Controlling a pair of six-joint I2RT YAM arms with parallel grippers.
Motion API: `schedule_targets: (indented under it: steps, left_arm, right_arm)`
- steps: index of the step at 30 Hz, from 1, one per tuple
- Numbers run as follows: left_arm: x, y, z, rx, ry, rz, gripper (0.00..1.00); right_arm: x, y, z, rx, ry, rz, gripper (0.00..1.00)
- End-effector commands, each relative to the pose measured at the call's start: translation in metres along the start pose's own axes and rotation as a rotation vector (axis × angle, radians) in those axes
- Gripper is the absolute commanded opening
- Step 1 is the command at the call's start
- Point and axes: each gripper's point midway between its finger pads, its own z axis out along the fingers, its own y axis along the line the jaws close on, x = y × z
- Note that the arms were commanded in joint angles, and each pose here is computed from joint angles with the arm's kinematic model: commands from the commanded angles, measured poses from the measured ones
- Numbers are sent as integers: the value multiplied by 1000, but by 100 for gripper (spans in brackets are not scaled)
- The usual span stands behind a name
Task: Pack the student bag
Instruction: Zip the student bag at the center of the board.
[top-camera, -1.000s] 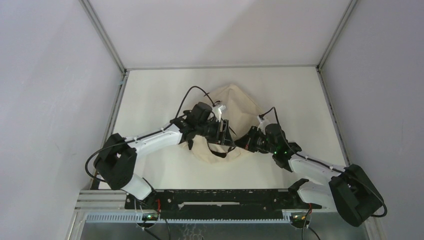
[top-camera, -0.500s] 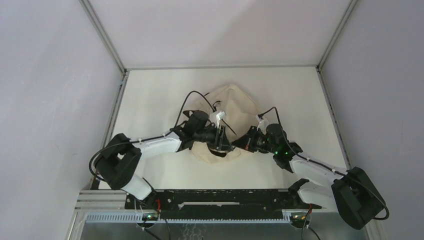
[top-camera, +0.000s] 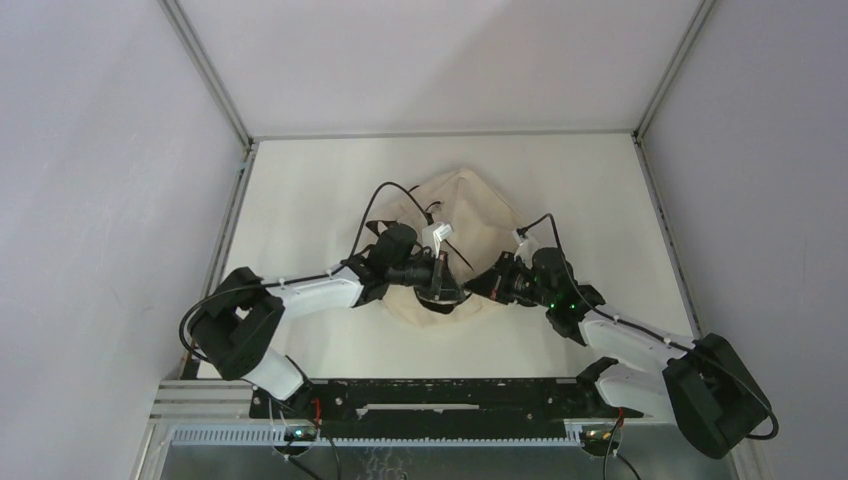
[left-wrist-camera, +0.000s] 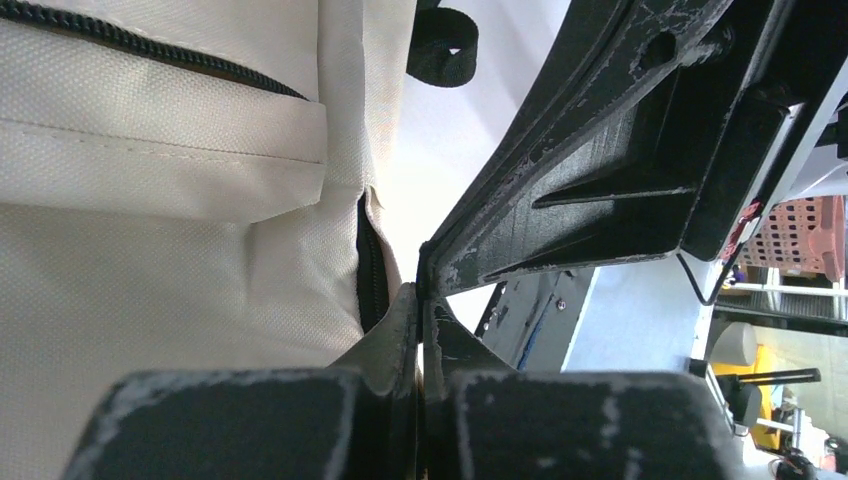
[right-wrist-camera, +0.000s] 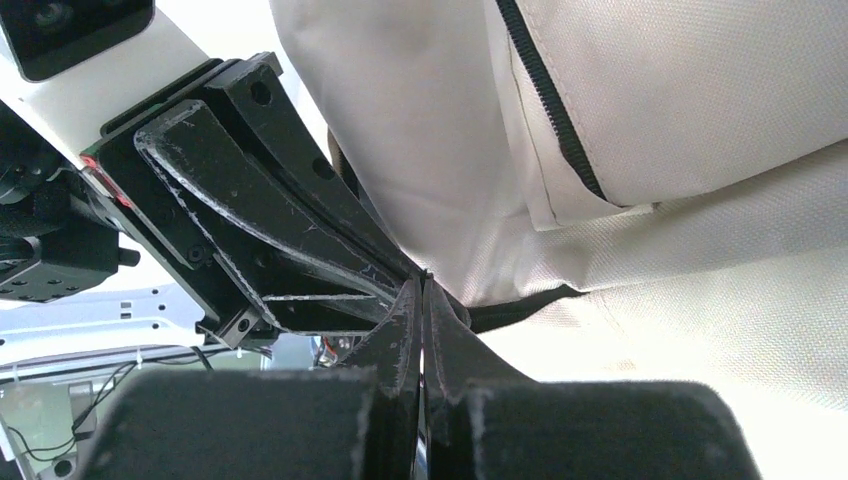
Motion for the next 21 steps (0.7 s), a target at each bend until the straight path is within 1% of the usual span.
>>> schedule_targets:
  steps: [1,2,4,5,8,9,11,13,14,17,21]
  left_arm:
    - [-7,-9,-3,31,-26,31,0]
    - [-5,-7,-5,14,-20,26,0]
    - [-4,-5,-9,-9,-20,25,0]
    - [-6,-8,-12,-13,-30,32,0]
    - [-10,-12,-20,-18,-47,53,0]
    - [-10,-14,-21,-15,-48,63,0]
    - [-8,-18,-22,-3,-36,94,0]
    - [-6,-23,-22,6,-21,117,0]
    - [-5,-24,-23,9,-17,124,0]
    - [-4,-29,-23,14,-14,137,0]
    - [-1,-28,-22,-13,3,151,0]
  right_arm:
    - [-23,25,-4,-49,-80,-13,9]
    - [-28,22,-7,-22,-104,4,23]
    - [-42,5,-17,92,-188,49,42]
    - [-47,-5,-23,149,-230,79,47]
    - [-49,-34,-44,300,-303,204,52]
    - [-45,-42,-49,338,-301,249,52]
    - [-33,-55,-53,400,-279,416,50]
    - [-20,-49,-45,381,-210,496,44]
    - [-15,-43,-39,362,-178,520,44]
    - [-4,-23,-24,302,-123,553,49]
    - [4,-9,-14,263,-97,537,55]
